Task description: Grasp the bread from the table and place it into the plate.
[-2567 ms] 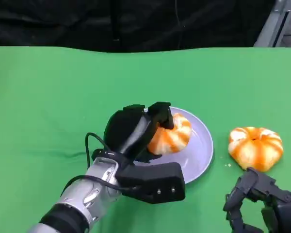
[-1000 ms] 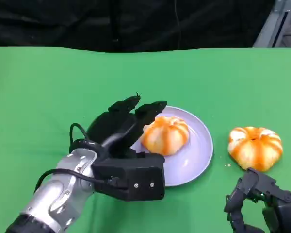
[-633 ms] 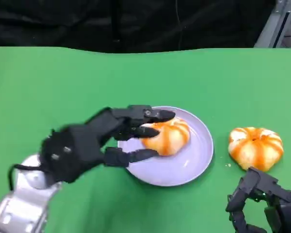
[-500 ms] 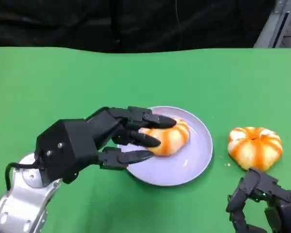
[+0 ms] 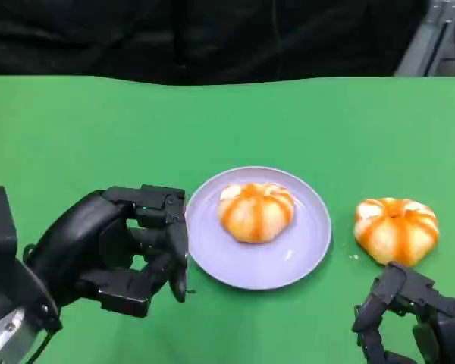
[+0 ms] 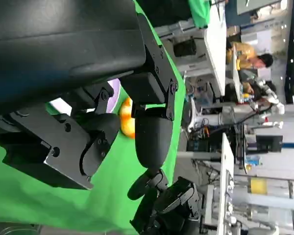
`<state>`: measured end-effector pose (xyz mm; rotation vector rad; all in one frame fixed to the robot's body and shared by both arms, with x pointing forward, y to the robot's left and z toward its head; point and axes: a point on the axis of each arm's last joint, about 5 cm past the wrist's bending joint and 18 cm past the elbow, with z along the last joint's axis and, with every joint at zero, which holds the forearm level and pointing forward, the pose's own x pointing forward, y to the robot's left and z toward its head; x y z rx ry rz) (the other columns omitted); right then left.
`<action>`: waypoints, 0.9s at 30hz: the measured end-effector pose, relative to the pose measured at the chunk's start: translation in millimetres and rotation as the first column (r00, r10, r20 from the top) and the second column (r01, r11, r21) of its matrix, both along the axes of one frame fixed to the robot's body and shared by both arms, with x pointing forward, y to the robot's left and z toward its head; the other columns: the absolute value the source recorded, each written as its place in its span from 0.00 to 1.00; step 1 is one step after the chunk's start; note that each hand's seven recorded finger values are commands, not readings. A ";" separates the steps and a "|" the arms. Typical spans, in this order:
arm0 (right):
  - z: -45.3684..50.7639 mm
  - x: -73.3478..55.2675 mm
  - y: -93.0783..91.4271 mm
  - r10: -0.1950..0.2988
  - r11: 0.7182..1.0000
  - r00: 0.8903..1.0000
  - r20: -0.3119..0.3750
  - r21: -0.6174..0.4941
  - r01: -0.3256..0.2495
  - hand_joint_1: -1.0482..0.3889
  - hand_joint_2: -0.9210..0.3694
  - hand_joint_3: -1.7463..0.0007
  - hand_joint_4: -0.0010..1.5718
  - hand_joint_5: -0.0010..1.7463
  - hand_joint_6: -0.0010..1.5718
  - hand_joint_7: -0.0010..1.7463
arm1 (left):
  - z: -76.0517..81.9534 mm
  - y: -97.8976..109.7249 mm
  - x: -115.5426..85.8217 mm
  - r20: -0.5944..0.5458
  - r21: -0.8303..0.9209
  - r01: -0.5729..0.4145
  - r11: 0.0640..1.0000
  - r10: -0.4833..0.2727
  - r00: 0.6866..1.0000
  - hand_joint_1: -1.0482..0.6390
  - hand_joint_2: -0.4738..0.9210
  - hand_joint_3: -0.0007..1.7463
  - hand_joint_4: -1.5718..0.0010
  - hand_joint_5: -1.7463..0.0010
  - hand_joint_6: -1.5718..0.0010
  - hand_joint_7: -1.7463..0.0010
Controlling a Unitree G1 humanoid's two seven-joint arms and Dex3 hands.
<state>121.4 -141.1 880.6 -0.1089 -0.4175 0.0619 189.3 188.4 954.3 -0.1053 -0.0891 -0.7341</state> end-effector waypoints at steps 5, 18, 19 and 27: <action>-0.4 0.1 -3.9 -0.014 1.000 1.000 -0.006 0.001 0.014 0.65 0.30 0.34 0.53 1.00 0.48 0.90 | -32.9 28.1 -53.1 -0.235 -0.102 -0.124 0.987 0.097 0.967 0.76 0.78 0.93 0.32 0.00 0.42 0.00; -1.0 -1.0 -7.1 -0.001 1.000 1.000 -0.019 -0.006 0.001 0.66 0.30 0.33 0.54 1.00 0.48 0.89 | -36.8 29.9 -64.1 -0.279 -0.127 -0.188 0.974 0.147 0.949 0.79 0.74 1.00 0.30 0.00 0.39 0.00; -0.9 -1.0 -7.2 -0.001 1.000 1.000 -0.020 -0.006 0.001 0.65 0.30 0.33 0.54 1.00 0.48 0.89 | -36.8 29.8 -64.8 -0.281 -0.117 -0.200 0.973 0.160 0.946 0.79 0.74 1.00 0.30 0.00 0.39 0.00; -0.2 -2.0 -7.7 0.004 1.000 1.000 -0.026 -0.005 -0.004 0.66 0.29 0.34 0.53 1.00 0.48 0.89 | -37.3 27.8 -64.8 -0.272 -0.105 -0.218 0.970 0.183 0.945 0.78 0.73 1.00 0.32 0.00 0.40 0.00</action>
